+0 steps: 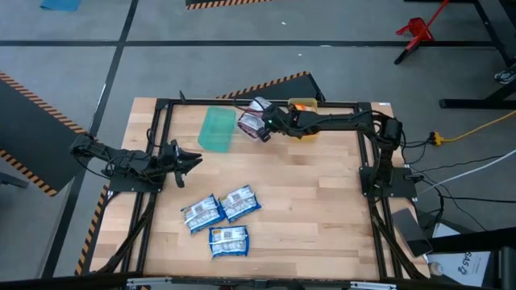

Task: Sort Maruchan noodles
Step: Put the red noodle pack into the transparent bin, then put the top blue noodle pack into the blue bin

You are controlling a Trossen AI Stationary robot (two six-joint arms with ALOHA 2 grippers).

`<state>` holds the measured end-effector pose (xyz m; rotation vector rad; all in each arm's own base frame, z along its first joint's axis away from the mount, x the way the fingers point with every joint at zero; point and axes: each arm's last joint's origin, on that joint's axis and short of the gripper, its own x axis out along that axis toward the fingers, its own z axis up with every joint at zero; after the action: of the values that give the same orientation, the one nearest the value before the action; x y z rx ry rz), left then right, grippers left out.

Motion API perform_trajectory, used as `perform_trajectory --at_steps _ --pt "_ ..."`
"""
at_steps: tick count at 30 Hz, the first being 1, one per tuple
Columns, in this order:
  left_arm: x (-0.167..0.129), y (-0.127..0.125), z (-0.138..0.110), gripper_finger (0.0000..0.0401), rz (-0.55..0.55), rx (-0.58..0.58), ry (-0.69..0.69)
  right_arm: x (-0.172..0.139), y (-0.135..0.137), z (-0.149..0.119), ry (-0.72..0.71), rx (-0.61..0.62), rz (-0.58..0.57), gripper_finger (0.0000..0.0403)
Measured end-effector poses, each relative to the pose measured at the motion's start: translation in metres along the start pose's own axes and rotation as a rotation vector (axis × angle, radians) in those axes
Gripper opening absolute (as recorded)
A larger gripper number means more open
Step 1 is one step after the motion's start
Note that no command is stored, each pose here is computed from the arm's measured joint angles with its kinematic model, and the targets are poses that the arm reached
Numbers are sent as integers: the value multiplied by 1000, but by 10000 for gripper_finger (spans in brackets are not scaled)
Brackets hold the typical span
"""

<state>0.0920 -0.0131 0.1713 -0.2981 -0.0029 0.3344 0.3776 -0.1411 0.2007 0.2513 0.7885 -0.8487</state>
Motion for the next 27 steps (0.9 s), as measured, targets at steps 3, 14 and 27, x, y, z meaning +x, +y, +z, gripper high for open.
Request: perform_trajectory --at_steps 3,14,27 --pt "0 0 0 90 0 0 0 0 1 0 16 -7 47 32" --pt "0 0 0 90 0 -1 0 -21 6 21 -30 -126 168 169" --pt "0 -5 -1 90 -151 -148 51 -102 51 24 -56 -409 667 200"
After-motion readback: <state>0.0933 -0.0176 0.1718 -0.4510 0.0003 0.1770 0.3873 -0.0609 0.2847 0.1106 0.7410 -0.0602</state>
